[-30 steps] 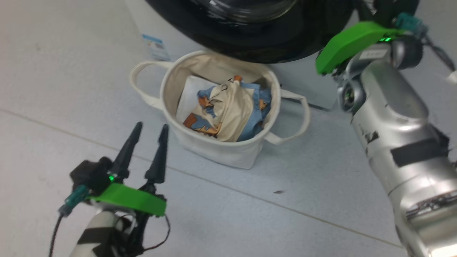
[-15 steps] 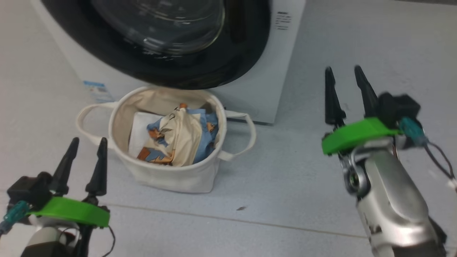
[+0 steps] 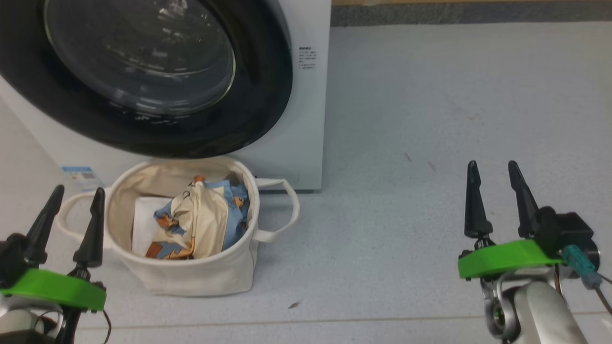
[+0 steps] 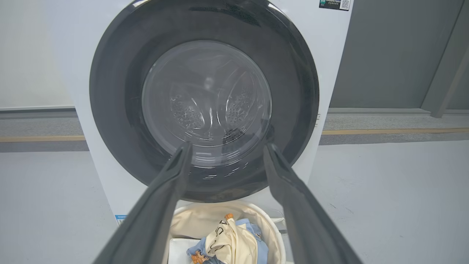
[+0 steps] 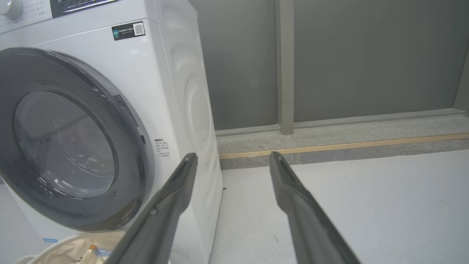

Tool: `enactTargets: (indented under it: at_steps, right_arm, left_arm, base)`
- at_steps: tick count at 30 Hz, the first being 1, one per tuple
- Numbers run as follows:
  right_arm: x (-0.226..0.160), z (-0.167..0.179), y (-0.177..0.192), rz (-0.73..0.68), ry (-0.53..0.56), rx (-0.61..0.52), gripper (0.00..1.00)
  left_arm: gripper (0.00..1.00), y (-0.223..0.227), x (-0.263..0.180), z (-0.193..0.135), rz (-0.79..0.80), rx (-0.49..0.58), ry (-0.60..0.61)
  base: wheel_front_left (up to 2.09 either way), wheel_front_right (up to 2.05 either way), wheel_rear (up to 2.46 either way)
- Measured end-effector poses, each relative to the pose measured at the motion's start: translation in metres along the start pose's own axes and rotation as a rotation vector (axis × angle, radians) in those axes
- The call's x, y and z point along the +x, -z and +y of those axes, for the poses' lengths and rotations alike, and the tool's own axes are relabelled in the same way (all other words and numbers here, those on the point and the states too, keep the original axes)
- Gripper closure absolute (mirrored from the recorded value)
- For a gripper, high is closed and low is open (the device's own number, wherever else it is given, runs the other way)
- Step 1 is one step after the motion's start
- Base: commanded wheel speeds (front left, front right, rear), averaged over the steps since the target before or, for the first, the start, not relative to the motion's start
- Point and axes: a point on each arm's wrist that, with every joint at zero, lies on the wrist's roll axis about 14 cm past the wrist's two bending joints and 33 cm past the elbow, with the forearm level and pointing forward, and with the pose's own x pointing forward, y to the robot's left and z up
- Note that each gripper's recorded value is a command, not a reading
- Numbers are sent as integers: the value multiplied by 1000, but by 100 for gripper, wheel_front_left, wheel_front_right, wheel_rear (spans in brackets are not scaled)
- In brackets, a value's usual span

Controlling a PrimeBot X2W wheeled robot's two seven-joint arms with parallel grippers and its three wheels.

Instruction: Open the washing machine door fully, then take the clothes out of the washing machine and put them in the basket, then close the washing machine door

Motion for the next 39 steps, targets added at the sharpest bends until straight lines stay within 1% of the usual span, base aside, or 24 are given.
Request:
enactTargets:
  at_steps: [2, 5, 11, 15, 18, 21, 39]
  right_arm:
    - [-6, -1, -5, -12, 6, -10, 0]
    - [-15, -5, -8, -13, 21, -16, 0]
    - [-31, -23, -7, -3, 78, -20, 0]
    - [-34, -28, -11, -15, 95, -21, 0]
    - [-37, -31, -12, -17, 105, -16, 0]
    - [-38, -31, -13, -21, 106, -15, 0]
    - [-41, -31, -14, -21, 111, 2, 0]
  left_arm:
    - [0, -1, 0, -1, 1, -1, 3]
    - [0, 10, -5, 3, 36, -62, -24]
    - [0, 15, -6, 6, 75, -93, -26]
    - [0, 14, -7, 11, 80, -76, -34]
    - [0, 12, -7, 9, 72, -76, -28]
    - [0, 10, -7, 5, 68, -72, -9]
    - [0, 4, -9, 10, 45, -59, -19]
  base:
    - [0, 0, 0]
    - [0, 0, 0]
    - [0, 0, 0]
    - [0, 0, 0]
    - [0, 0, 0]
    - [0, 0, 0]
    - [0, 0, 0]
